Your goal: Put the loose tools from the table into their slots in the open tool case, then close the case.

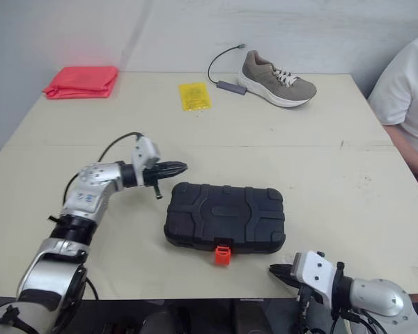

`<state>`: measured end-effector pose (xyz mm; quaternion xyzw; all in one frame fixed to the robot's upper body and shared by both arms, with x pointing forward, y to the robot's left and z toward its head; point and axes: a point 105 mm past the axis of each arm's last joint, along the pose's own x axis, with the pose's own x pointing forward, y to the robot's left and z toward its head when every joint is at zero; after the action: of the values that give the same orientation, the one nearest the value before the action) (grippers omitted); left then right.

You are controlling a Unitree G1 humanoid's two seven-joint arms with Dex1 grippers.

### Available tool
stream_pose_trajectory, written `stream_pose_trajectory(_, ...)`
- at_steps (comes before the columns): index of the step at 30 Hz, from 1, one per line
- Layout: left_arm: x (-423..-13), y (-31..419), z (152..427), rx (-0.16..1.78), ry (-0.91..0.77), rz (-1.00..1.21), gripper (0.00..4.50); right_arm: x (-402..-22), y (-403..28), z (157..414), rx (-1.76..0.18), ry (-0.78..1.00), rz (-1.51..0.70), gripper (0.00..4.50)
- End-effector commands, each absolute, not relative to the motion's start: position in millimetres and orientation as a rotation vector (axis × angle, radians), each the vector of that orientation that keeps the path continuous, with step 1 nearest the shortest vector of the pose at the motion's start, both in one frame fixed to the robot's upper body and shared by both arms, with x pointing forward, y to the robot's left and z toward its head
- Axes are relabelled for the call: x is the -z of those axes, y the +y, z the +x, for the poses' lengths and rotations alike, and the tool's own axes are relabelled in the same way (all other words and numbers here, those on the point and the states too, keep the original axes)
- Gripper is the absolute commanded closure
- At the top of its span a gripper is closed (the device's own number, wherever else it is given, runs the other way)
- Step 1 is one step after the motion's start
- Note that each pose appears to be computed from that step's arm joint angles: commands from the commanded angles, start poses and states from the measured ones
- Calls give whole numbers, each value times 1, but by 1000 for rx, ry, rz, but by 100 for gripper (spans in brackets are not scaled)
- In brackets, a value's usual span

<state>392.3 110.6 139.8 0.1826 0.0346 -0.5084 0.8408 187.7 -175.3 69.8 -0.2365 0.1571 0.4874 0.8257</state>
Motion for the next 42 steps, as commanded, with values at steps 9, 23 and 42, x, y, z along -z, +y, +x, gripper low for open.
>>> stream_pose_trajectory(9,-110,108,380,1260,197,422,446,-55,-201,226,-935,348,-682,450)
stream_pose_trajectory(23,-109,144,328,1264,159,339,446,-79,-207,313,-818,184,-837,450)
stream_pose_trajectory(42,-188,93,296,1448,-58,117,446,-135,-206,260,-743,36,-449,450)
